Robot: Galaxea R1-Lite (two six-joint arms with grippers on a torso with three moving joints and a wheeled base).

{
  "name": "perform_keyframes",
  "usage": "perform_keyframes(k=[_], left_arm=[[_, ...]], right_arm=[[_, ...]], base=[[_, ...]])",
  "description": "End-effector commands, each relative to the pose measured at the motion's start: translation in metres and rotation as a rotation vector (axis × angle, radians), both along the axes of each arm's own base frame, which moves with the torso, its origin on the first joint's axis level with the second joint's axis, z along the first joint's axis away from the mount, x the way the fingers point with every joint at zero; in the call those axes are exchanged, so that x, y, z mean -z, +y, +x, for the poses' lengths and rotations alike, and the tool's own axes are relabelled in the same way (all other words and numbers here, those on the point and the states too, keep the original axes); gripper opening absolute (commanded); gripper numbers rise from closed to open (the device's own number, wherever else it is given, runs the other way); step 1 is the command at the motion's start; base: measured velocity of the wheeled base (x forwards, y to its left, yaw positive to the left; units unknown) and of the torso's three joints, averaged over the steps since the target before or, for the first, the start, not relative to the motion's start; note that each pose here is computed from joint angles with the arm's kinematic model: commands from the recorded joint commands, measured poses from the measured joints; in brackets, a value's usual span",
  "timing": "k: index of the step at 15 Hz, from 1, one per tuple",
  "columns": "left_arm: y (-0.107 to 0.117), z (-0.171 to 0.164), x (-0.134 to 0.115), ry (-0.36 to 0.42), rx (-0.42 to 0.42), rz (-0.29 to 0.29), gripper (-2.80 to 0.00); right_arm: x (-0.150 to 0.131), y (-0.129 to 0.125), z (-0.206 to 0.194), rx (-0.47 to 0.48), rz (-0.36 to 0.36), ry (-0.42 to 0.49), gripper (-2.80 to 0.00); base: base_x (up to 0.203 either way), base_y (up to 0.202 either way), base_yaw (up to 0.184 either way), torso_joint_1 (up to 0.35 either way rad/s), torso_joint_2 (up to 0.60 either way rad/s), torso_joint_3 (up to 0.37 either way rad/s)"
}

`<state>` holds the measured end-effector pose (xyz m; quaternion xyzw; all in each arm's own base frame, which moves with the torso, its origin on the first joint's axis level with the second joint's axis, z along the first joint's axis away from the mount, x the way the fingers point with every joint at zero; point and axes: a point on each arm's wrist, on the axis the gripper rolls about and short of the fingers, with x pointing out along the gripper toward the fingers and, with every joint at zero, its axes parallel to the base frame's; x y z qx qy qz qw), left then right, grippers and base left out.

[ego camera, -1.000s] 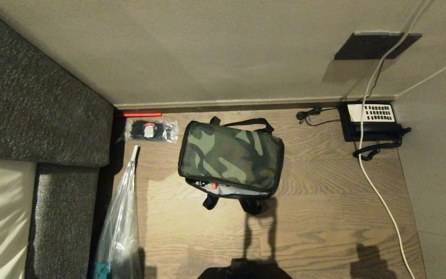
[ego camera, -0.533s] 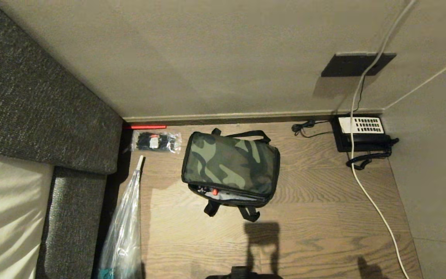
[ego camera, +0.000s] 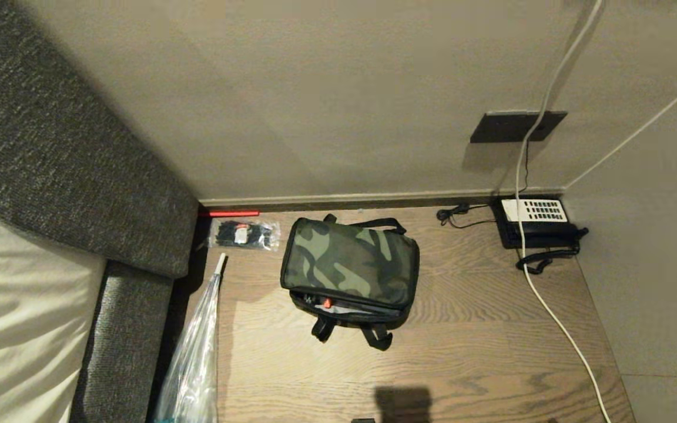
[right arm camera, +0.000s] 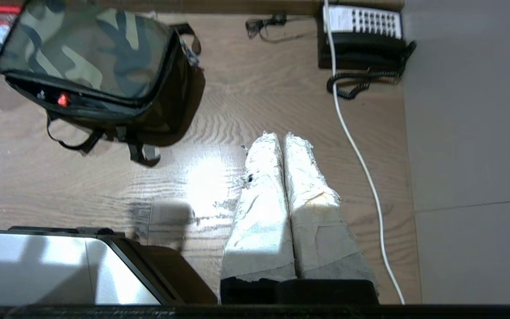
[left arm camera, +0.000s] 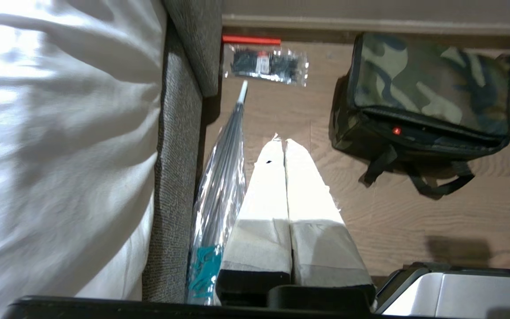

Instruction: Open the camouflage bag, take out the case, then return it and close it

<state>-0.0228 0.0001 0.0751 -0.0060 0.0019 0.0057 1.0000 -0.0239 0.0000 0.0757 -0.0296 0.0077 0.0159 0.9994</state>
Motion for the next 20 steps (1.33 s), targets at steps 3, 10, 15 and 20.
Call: perform_keyframes(k=[3,10,15,20], left_arm=[[0.0000,0.0001,0.0009,0.001,-0.001,-0.001,-2.80],[0.0000,0.0001,0.0009,0.001,-0.002,-0.001,-2.80],[0.0000,0.0001,0.0009,0.001,-0.001,0.000,-2.80],[0.0000,0.0001,0.0009,0.001,-0.002,-0.002,-2.80]], right_arm=[[0.0000,0.0000,0.0000,-0.001,-0.001,-0.001,-2.80],[0.0002,-0.0001,0.0000,0.002,0.019,0.001,-2.80],[0.0000,-0.0001,0.0000,0.002,0.019,0.000,-2.80],[-0.0002,-0.0001,0.0000,0.002,0.018,-0.002,-2.80]], base=[[0.000,0.000,0.000,-0.001,0.00,0.201],[0.000,0.000,0.000,0.002,0.00,0.205],[0.000,0.000,0.000,0.001,0.00,0.203],[0.000,0.000,0.000,0.002,0.01,0.204]])
